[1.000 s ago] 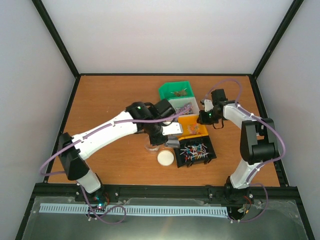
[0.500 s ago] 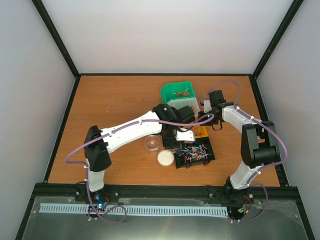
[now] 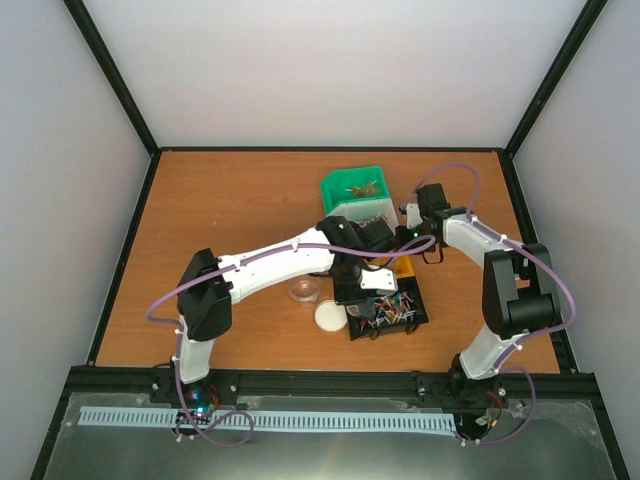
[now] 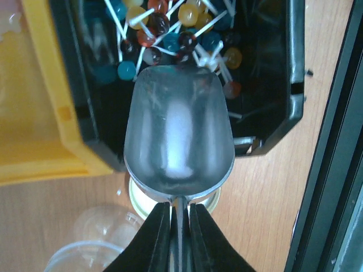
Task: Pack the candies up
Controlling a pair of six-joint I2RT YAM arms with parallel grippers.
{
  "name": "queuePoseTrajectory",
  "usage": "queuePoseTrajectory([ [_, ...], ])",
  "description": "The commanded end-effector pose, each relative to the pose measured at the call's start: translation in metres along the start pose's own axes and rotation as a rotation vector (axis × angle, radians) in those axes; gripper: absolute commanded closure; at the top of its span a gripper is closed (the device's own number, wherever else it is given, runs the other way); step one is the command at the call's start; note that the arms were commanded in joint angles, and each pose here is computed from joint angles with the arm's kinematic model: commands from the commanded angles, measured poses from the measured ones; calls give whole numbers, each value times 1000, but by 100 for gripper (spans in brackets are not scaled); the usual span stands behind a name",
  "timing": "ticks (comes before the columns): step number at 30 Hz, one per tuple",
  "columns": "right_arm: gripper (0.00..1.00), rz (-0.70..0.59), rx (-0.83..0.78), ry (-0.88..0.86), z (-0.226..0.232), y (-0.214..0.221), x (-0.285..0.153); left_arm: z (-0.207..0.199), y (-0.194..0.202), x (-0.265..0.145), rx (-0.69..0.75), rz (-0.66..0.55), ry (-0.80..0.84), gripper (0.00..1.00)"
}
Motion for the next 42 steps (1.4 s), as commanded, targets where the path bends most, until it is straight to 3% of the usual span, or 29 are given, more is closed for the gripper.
queuePoseTrajectory([
  [1,97,-147,-35,-112,29,-32,-23,-15,-6,18,17,-57,63,99],
  [17,97,-128,-34,-99,30,-27,-15,-8,-19,83,-78,-173,119,99],
  [26,97,-104,-32,-105,31,-22,-8,18,-26,104,-197,-411,161,99],
  [38,97,-101,-98,-133,34,-16,-6,11,-30,82,-99,-705,115,99],
  [42,97,-96,-114,-133,34,-15,-5,12,-25,78,-112,-751,121,99],
])
Point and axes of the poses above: each gripper's point midway between its finger pads, its own x axis out along the fingers, its own z axis along the line the jaws close on, y = z × x, the point moved 1 cm from there along -x, back along the fingers, and after that the axes turned 5 degrees about x, right-handed, at the moved point
